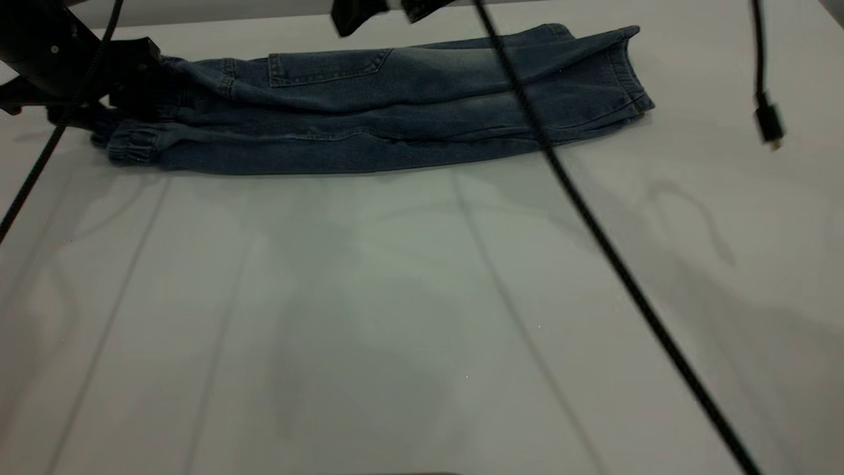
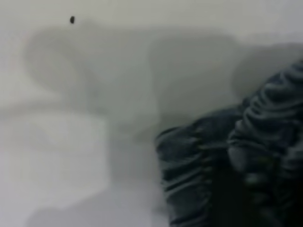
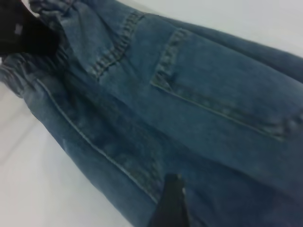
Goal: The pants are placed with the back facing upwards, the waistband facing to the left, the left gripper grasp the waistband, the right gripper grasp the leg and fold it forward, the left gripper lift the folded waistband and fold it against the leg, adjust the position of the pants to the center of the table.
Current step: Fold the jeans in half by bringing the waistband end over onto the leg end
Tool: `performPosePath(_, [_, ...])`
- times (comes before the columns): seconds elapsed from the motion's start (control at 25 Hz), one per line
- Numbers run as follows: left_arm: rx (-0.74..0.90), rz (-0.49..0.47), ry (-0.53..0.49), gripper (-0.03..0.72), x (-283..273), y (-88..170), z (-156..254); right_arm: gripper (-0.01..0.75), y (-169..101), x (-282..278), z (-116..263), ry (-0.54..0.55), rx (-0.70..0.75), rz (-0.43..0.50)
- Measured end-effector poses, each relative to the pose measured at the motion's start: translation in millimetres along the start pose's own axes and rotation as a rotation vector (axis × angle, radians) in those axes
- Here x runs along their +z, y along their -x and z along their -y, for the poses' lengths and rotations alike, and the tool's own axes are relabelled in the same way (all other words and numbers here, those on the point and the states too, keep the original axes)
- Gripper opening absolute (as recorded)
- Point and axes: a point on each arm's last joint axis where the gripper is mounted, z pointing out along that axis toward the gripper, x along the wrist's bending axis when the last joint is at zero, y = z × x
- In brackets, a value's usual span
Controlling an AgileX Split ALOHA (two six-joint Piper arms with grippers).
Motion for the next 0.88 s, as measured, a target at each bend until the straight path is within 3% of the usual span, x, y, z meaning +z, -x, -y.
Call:
performPosePath(0.08, [-0.004,0.001,0.005,0.104,-1,0,-1,0.573,-1,11,7,0.011,-0.004,0.000])
performPosePath(0.16, [0.004,0.004,0.010,0.048,-4,1,-3,0.571,1,23,17,0.006,-0.015,0.004])
performPosePath(0.36, [0.080,0.031,0.003,0.041,-19,8,-16,0.549,9,49,44,-0.042,-0.006,0.008])
performPosePath(0.52, [0.128,0.060,0.053,0.039,-45,18,-41,0.522,7,63,61,-0.083,-0.013,-0.002])
performPosePath(0.88, [0.254,0.136,0.137,0.039,-104,62,-76,0.510,-48,73,61,-0.087,-0.069,-0.099])
